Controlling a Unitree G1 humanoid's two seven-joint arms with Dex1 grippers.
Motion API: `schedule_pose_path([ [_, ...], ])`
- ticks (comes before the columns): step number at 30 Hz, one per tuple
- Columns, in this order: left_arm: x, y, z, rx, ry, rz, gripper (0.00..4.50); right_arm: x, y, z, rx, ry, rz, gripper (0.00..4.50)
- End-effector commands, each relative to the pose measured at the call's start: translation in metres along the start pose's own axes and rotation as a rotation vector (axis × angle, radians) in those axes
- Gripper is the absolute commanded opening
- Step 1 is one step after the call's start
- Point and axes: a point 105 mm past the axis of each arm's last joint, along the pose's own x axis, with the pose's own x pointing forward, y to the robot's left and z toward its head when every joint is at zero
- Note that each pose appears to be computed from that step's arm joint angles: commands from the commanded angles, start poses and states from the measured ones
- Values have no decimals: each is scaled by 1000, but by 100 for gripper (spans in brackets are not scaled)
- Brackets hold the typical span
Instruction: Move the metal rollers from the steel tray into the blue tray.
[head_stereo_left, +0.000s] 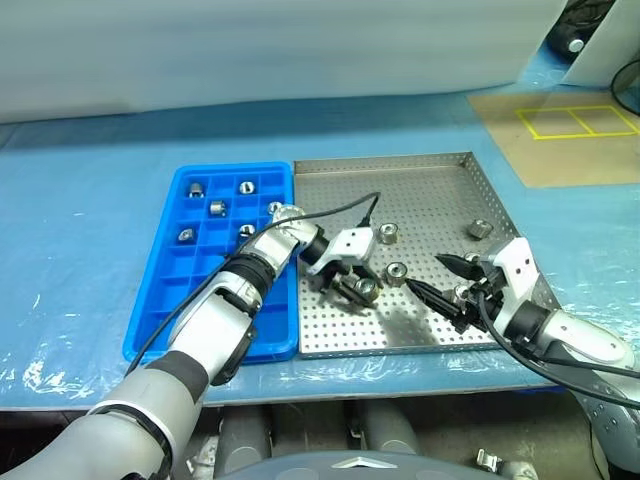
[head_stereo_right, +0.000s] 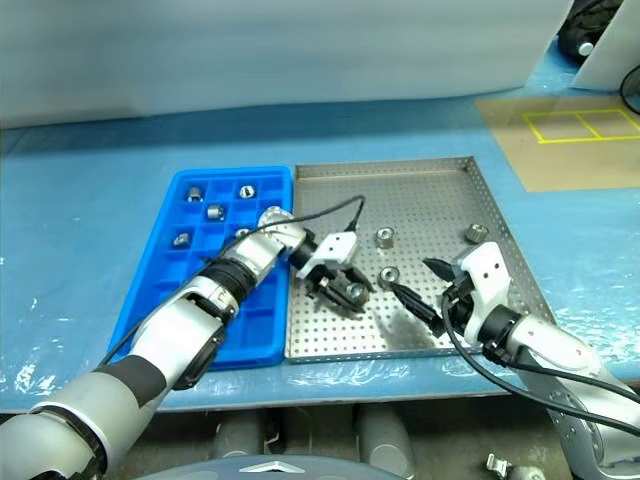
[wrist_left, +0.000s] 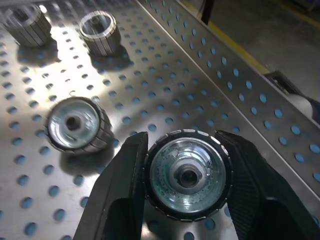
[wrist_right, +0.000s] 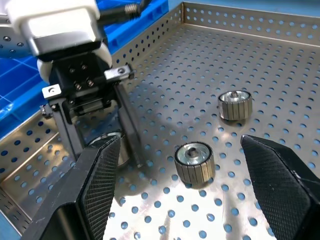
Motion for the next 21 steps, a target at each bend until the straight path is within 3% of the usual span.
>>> schedule_pose_path([
  [1, -25, 10, 34, 66, -78, 57, 177, 7, 2, 10, -42, -26, 57, 395],
  [7, -72, 5, 27, 61, -30, 180, 177, 28, -5, 22, -68, -48, 148, 395],
  [12, -117, -10, 4, 62, 79, 340, 177, 58, -1, 34, -99, -73, 261, 395],
  [21, -193, -54, -11, -76, 142, 651, 177, 105, 51, 64, -115, -120, 656, 395],
])
